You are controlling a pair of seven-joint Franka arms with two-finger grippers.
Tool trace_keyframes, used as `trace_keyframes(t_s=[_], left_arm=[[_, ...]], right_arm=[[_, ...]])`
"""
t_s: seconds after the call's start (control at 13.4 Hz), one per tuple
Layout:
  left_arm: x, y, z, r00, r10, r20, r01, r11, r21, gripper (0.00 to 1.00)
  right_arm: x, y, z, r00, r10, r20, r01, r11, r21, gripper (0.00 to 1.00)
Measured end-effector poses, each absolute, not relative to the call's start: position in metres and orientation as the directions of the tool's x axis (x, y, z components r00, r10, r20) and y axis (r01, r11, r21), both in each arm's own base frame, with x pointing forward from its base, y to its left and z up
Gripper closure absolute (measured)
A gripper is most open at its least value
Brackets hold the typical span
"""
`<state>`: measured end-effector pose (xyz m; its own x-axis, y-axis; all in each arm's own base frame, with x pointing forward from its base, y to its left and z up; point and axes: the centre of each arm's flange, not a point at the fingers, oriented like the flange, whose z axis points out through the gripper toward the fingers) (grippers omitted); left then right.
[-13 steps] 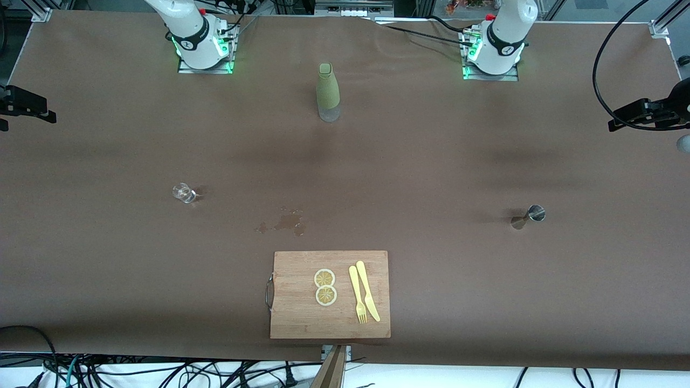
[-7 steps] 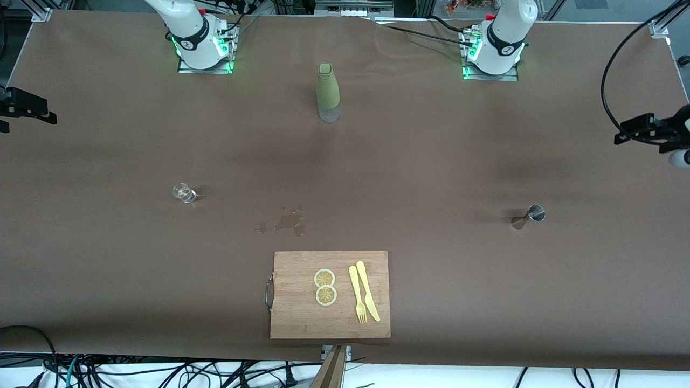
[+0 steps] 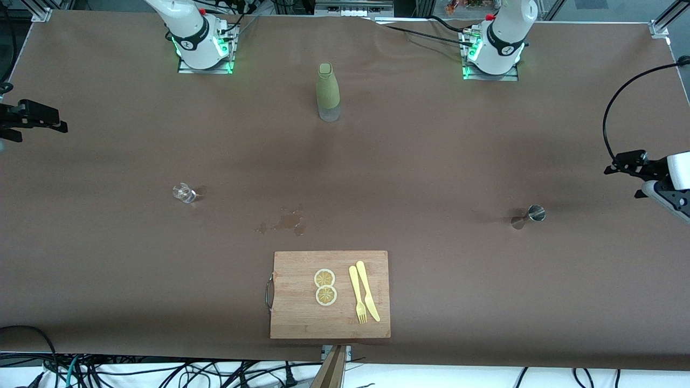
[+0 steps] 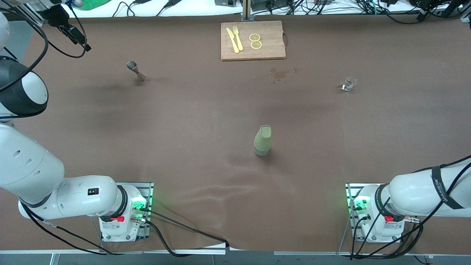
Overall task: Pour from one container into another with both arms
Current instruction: 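Reach the right gripper to the glass cup while the left gripper reaches the jigger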
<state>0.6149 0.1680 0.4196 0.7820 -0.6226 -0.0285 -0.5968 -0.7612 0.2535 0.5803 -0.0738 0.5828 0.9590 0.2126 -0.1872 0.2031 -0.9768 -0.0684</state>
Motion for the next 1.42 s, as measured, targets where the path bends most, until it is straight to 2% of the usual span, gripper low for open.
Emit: trace_keyframes(t_s=[0.37,0.67,1.04,1.42], left_arm=[[0.61,0.221,0.312,0.55,-0.77,0.324,-0.825,-0.441,0.352,0.0],[0.598,0.24,0.212,0.375,-0.724,0.579,-0.924,-0.239,0.3,0.0],[0.59,0.239,0.153,0.201,-0.606,0.77,-0.98,-0.136,0.148,0.0],[0.581,0.211,0.098,0.163,-0.457,0.874,-0.986,-0.106,0.128,0.0]], right_arm=[[0.579,-0.078,0.573,0.942,0.255,-0.219,0.24,-0.967,-0.091,0.0],[0.578,-0.097,0.558,0.888,0.402,-0.225,0.378,-0.915,-0.145,0.0],[0.584,-0.104,0.529,0.787,0.582,-0.208,0.535,-0.81,-0.24,0.0],[0.605,-0.133,0.441,0.689,0.725,-0.012,0.635,-0.611,-0.473,0.0]])
